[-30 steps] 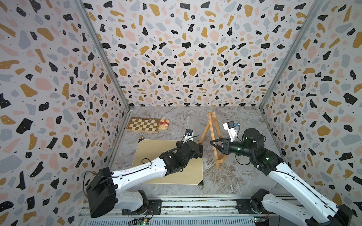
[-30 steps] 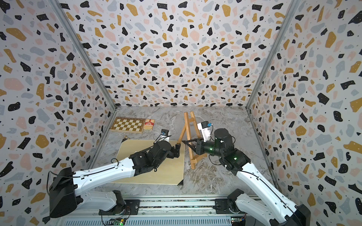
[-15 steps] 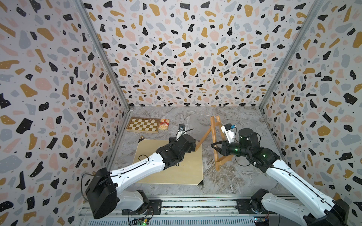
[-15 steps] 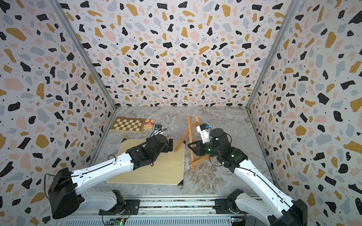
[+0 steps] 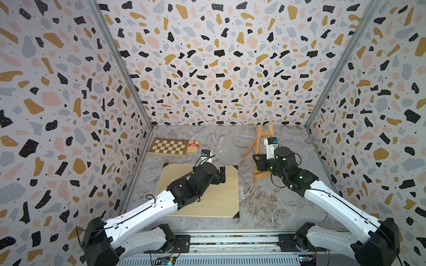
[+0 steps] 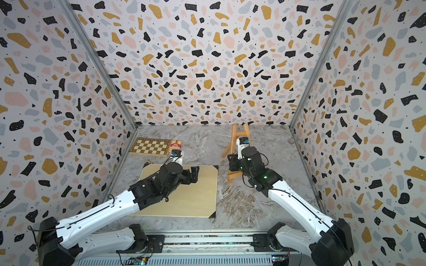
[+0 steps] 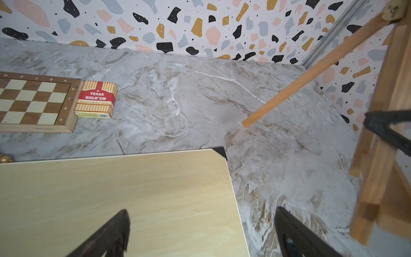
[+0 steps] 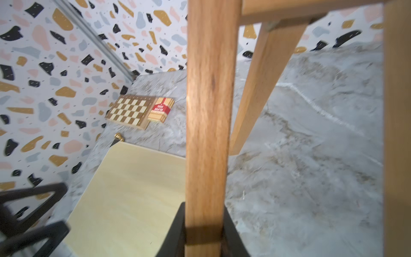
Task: Assemble the easel
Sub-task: Place the easel at the center of the board.
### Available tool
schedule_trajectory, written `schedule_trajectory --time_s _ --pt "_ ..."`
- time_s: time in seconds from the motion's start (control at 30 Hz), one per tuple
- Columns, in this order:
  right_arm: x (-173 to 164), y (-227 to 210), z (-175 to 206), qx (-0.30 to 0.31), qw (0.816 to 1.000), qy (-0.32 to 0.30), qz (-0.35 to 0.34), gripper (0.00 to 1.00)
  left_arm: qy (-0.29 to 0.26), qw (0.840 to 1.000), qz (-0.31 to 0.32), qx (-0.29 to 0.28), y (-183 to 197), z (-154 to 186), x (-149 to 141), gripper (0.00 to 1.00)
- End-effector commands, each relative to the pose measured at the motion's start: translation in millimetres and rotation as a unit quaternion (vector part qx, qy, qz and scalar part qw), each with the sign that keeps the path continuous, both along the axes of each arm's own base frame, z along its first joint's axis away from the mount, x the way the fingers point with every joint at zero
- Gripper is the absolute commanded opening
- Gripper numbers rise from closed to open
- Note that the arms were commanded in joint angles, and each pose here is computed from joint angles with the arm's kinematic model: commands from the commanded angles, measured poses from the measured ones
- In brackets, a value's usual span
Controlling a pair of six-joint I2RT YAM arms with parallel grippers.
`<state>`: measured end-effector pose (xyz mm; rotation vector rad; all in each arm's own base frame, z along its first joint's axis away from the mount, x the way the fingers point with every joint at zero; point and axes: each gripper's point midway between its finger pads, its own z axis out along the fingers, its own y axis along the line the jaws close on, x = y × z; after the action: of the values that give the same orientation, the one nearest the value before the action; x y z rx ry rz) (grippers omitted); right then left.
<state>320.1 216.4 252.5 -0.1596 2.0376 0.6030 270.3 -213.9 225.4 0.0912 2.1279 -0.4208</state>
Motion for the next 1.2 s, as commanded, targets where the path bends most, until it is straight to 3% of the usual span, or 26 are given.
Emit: schedule_trajectory --time_s 0.0,0.33,0.87,1.17 --pt "33.6 -4.3 42.4 -0.008 0.989 -0.126 -0.071 0.00 0.004 1.000 -0.008 -0.002 6.8 -0.6 -2.7 0.99" --pt "90.0 16.7 12.5 -0.048 0.979 -0.160 -0.114 0.00 0.027 0.999 0.003 -0.021 24.8 -8.4 6.0 0.99" --pt "143.6 19.6 -44.2 -0.040 0.964 -0.113 -0.235 0.00 0.049 0.998 0.027 -0.029 42.4 -28.9 22.5 0.99" --pt "164.5 37.4 -71.0 -0.050 0.958 -0.091 -0.268 0.00 0.056 0.997 0.042 -0.031 55.5 -36.1 28.0 0.99"
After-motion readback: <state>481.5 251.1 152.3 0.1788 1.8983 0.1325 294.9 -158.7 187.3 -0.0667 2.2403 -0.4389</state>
